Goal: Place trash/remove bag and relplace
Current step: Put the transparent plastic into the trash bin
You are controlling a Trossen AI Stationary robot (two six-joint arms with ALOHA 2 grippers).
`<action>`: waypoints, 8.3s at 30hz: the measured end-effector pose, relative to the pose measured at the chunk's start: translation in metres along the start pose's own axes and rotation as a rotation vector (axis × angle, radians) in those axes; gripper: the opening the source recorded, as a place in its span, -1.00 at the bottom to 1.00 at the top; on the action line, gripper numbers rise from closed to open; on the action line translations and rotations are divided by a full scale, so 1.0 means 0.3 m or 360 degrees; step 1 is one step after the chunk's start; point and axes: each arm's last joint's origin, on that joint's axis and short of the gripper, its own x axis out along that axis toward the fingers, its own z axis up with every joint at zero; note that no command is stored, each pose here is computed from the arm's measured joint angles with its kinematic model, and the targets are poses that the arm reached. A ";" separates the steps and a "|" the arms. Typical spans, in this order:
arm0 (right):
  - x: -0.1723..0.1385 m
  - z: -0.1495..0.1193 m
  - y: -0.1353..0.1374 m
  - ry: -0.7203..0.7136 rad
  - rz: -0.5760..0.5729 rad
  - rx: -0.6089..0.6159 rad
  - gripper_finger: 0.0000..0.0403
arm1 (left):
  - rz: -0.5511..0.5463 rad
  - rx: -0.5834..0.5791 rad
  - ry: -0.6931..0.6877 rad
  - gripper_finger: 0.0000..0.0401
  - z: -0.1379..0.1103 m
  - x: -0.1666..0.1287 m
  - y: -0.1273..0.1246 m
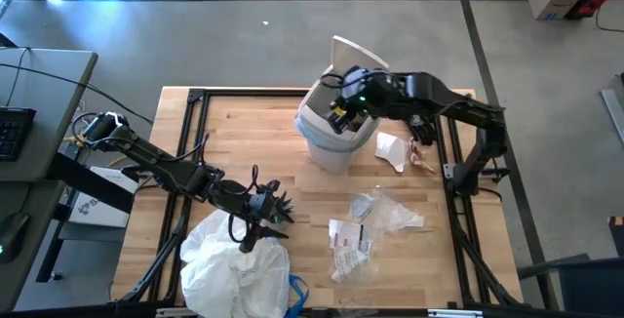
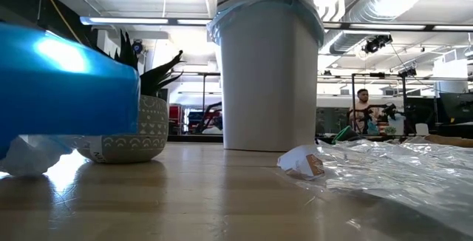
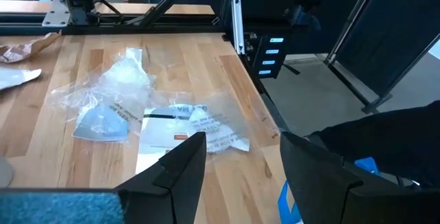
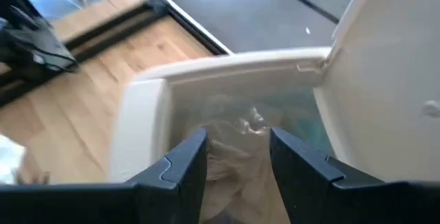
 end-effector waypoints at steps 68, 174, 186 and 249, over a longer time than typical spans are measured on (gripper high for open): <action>0.100 -1.213 0.517 0.0808 0.0391 -0.0048 -0.30 | 0.0073 -0.0056 -0.0017 -0.15 0.001 0.000 0.004; 0.032 -0.031 0.037 0.0214 -0.0429 -0.0165 -0.28 | 0.0052 -0.0087 -0.0011 -0.15 0.001 0.000 0.003; -0.193 -0.183 0.273 0.0238 0.0059 -0.0276 -0.31 | 0.0057 -0.0083 0.0011 -0.15 -0.004 0.000 0.004; 0.139 -1.037 0.658 0.0758 0.0254 -0.0445 -1.00 | 0.0097 -0.0078 0.0117 -0.15 -0.070 0.136 0.021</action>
